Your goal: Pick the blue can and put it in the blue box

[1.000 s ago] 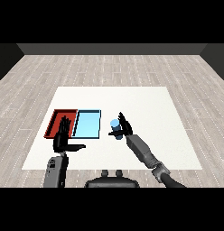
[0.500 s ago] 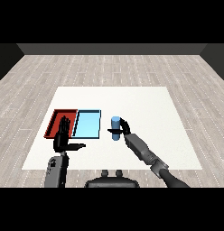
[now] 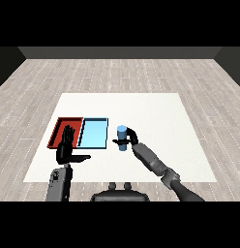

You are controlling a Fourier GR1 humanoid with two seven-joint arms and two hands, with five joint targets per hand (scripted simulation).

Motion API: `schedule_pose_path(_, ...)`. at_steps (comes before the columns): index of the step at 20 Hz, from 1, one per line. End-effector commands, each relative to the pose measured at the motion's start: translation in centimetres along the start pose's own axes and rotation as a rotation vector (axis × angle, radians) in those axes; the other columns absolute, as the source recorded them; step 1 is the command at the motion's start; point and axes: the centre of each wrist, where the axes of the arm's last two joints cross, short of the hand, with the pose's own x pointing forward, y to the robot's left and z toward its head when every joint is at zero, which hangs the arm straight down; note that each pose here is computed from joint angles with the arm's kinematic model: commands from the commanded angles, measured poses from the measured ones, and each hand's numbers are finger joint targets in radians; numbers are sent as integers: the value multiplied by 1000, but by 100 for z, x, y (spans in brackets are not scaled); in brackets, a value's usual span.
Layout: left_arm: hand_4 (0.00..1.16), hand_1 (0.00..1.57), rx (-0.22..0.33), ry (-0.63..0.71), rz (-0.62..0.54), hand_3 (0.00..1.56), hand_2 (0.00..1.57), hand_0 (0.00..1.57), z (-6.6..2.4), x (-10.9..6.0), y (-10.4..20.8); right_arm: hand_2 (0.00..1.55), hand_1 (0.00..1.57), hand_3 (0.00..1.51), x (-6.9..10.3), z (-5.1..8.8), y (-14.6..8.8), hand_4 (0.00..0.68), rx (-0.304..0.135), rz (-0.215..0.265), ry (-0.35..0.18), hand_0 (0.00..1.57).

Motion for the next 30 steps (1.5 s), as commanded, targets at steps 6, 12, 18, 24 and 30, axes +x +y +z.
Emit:
schedule_pose_path(6,0,0,-48,14,-8,0,0,0,-185,-47,-324,1470,1515,1402,330,106,-229,563,58,1,-208,1515)
schedule_pose_path(12,0,0,-125,23,-37,0,0,0,-366,124,-390,1484,1530,1404,666,271,-490,571,59,34,-270,1530)
schedule_pose_path(18,0,0,-168,75,2,0,0,0,-491,-54,-928,1469,1502,1393,737,559,-864,582,12,17,-329,1502)
schedule_pose_path(24,0,0,-179,78,9,0,0,0,-412,20,-1020,1469,1501,1395,1123,432,-592,590,19,3,-356,1501)
schedule_pose_path(30,0,0,-227,95,13,0,0,0,-486,-22,-1387,1469,1512,1395,1435,453,-461,606,33,-12,-426,1512)
